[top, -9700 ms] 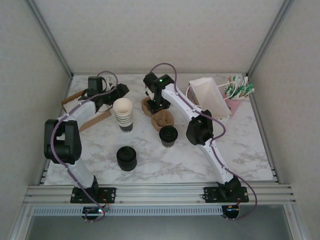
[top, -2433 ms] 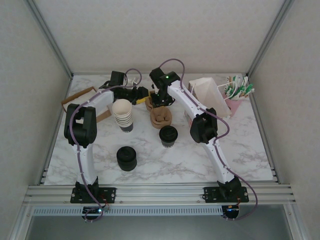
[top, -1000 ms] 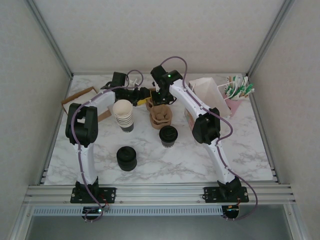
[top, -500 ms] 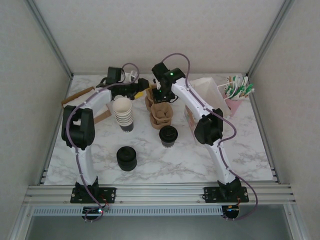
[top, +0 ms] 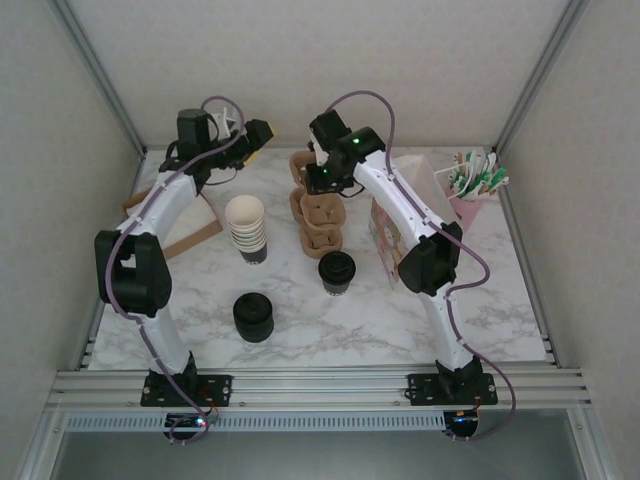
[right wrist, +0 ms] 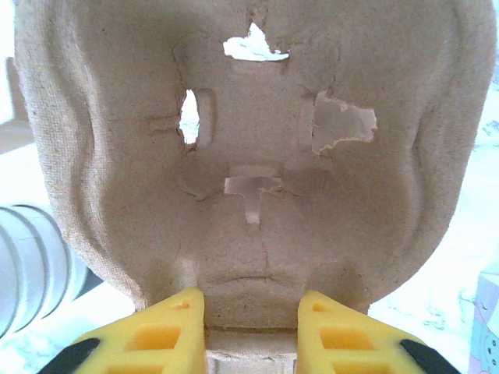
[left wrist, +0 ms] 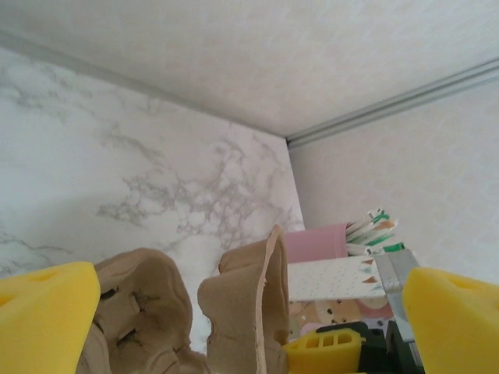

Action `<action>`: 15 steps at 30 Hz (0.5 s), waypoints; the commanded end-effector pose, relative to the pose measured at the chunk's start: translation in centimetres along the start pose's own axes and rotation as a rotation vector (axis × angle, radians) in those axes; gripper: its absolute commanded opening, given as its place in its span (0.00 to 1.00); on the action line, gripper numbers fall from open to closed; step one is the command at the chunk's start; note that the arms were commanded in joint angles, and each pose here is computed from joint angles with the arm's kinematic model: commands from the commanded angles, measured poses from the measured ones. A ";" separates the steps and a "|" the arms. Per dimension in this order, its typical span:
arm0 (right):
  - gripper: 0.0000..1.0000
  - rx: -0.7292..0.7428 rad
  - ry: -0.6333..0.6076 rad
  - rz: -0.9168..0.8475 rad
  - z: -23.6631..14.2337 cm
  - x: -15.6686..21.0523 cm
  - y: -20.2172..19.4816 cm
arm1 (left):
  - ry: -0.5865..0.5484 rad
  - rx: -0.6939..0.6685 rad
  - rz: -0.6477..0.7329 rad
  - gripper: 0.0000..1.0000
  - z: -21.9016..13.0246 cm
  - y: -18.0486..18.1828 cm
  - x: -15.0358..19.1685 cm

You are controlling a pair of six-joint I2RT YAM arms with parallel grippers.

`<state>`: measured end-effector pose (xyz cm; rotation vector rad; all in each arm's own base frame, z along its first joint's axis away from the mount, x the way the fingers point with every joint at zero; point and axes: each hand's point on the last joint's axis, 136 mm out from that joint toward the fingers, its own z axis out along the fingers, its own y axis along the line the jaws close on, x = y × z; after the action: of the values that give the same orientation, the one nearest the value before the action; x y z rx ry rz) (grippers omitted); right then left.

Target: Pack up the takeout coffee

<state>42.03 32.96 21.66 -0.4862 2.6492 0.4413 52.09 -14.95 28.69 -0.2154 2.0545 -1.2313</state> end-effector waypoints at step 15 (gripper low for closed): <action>0.26 -0.325 -0.271 -0.098 -13.9 -2.6 8.0 | -0.188 -0.019 0.008 1.00 -6.2 -2.1 -2.3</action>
<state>38.06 35.39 31.94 -0.5794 2.4155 0.7431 50.06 -11.86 30.01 -0.3311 1.9964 -1.1675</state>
